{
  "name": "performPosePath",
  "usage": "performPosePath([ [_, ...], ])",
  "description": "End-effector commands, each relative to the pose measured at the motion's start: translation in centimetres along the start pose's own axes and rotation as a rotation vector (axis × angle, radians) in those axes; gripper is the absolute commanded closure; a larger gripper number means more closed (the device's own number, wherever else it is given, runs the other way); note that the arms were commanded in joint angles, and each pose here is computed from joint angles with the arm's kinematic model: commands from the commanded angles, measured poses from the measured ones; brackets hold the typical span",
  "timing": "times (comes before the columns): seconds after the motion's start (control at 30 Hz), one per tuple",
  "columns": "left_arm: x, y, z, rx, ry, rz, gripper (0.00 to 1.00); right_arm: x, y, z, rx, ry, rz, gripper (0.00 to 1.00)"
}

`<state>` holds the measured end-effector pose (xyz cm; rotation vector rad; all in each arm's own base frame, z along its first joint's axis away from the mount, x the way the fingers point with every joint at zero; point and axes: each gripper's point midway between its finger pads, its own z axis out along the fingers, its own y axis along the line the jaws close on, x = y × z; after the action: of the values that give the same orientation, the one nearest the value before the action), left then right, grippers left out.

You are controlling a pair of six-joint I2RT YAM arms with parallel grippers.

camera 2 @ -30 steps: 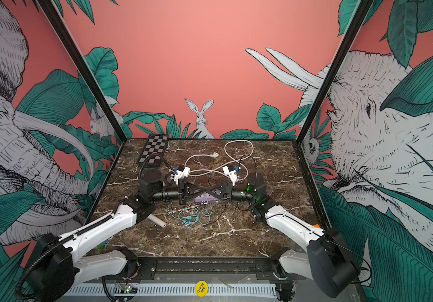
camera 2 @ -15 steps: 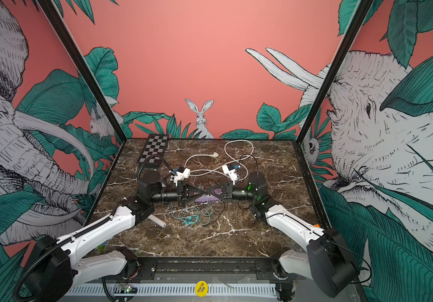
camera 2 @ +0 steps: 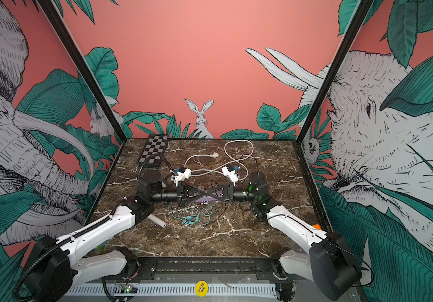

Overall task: Charge the electric toothbrush
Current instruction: Pick up the charging cable from the center of the board.

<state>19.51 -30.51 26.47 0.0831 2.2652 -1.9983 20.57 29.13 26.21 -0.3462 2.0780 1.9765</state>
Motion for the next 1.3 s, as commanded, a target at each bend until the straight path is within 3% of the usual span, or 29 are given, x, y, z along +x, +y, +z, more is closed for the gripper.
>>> performPosePath([
  [0.0, -0.3, -1.0, -0.1, 0.014, -0.011, 0.025, 1.00, -0.1, 2.9, -0.2, -0.068, 0.014, -0.109, 0.94],
  [0.1, -0.3, -0.8, -0.2, 0.013, -0.011, 0.021, 1.00, -0.2, 3.4, -0.2, -0.089, 0.006, -0.117, 0.95],
  [0.23, -0.4, -0.8, -0.1, 0.016, -0.014, 0.019, 1.00, -0.3, 3.9, -0.2, -0.107, 0.003, -0.126, 0.80],
  [0.3, -0.4, -0.9, 0.0, 0.018, -0.013, 0.020, 1.00, -0.2, 3.9, -0.1, -0.110, 0.009, -0.126, 0.79],
  [0.47, -0.5, -1.0, 0.0, 0.019, -0.016, 0.022, 1.00, 0.0, 4.2, -0.1, -0.119, 0.014, -0.134, 0.92],
  [0.7, -0.7, -0.8, 0.1, 0.018, -0.016, 0.015, 1.00, 0.3, 4.5, -0.1, -0.127, 0.025, -0.143, 0.87],
  [0.93, -0.9, -0.6, 0.3, 0.014, -0.017, 0.010, 1.00, 0.6, 5.1, 0.1, -0.141, 0.033, -0.161, 1.00],
  [1.27, -1.1, -0.4, 0.5, 0.010, -0.014, 0.005, 1.00, 0.9, 5.3, -0.1, -0.137, 0.032, -0.174, 1.00],
])
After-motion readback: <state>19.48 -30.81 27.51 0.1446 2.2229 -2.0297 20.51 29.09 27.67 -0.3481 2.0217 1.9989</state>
